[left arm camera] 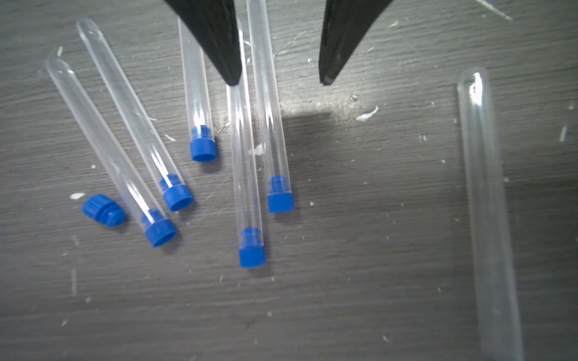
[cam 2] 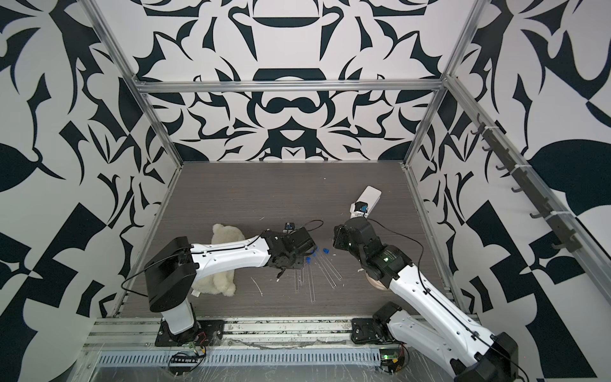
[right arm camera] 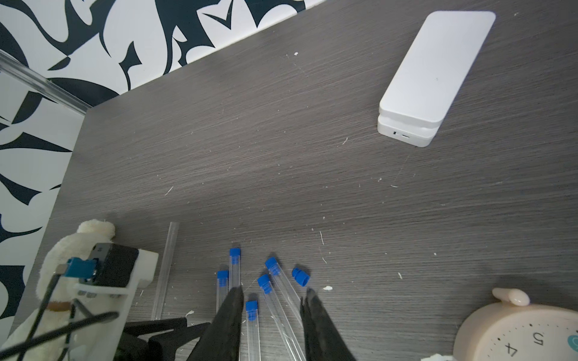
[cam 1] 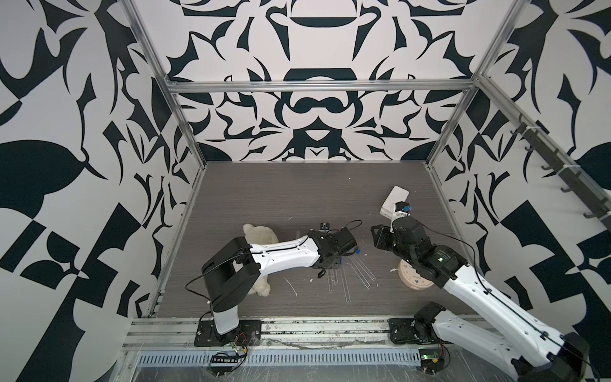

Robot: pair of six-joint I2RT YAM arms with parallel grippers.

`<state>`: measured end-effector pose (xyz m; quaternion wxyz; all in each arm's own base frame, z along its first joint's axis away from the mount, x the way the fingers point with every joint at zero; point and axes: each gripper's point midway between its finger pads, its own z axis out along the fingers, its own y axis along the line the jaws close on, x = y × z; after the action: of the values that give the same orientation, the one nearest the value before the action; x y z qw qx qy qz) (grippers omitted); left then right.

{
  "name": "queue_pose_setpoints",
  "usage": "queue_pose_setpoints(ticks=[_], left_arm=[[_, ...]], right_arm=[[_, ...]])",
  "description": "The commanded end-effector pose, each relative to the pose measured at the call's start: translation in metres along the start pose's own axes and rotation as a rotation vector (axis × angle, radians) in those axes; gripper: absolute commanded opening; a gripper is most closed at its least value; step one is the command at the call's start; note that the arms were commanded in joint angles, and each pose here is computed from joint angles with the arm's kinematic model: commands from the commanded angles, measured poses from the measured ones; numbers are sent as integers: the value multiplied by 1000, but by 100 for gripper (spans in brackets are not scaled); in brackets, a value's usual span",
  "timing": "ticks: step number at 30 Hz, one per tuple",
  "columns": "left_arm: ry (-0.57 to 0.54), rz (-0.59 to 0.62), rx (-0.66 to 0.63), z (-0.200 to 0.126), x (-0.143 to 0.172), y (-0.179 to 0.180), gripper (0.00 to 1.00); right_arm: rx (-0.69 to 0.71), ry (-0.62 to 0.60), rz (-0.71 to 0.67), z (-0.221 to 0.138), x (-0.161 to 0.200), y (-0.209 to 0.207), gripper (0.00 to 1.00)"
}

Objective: Remove stoppers from test tubes
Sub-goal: Pick up the test tube at the center of the board.

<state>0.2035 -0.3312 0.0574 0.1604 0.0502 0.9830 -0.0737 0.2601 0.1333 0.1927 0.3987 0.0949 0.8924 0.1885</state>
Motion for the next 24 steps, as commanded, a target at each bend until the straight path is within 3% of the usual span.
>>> queue_pose_setpoints(ticks=[1,12,24], left_arm=[[45,-3,-2,3,5,-4,45],[82,-3,-17,14,16,0,38],[108,3,-23,27,18,-4,38]], right_arm=[[-14,-13,9,-1,-3,4,33],[-44,22,4,4,7,7,33],[-78,25,6,1,4,15,32]])
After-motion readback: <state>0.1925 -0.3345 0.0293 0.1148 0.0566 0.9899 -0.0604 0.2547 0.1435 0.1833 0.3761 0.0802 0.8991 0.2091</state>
